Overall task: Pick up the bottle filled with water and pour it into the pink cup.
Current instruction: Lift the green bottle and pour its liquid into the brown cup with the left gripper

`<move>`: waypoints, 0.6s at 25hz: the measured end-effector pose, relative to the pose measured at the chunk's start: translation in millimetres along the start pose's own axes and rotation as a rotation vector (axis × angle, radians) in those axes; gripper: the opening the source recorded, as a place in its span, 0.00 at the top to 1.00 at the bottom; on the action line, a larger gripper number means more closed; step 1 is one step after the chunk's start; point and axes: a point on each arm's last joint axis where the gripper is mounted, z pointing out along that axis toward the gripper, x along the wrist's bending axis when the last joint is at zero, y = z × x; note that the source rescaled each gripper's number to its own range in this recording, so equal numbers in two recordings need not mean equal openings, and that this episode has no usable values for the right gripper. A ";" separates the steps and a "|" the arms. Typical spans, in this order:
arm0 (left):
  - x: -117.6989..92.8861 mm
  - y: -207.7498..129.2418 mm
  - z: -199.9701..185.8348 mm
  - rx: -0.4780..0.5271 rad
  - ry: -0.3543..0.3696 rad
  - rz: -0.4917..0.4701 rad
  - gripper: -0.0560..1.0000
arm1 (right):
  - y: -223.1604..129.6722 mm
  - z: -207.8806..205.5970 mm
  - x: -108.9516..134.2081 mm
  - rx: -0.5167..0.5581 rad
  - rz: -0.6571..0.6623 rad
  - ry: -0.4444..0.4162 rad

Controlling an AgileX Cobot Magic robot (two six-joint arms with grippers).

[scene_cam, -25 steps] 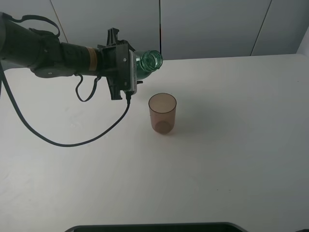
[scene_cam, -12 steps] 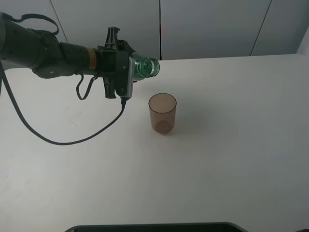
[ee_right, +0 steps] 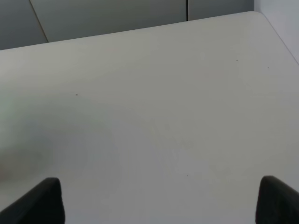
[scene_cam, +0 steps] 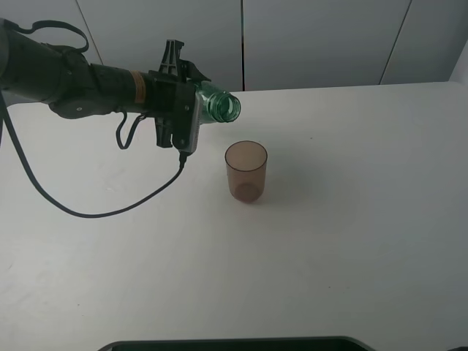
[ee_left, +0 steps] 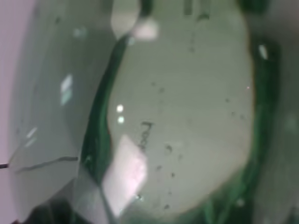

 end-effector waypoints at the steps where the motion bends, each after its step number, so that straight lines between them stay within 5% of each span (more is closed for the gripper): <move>1: 0.4 -0.1 0.0 0.001 0.002 0.003 0.95 | 0.0 0.0 0.0 0.000 0.000 0.000; 15: 10.8 17.4 5.0 -0.033 0.031 0.108 0.95 | 0.0 0.0 0.0 0.000 0.000 0.000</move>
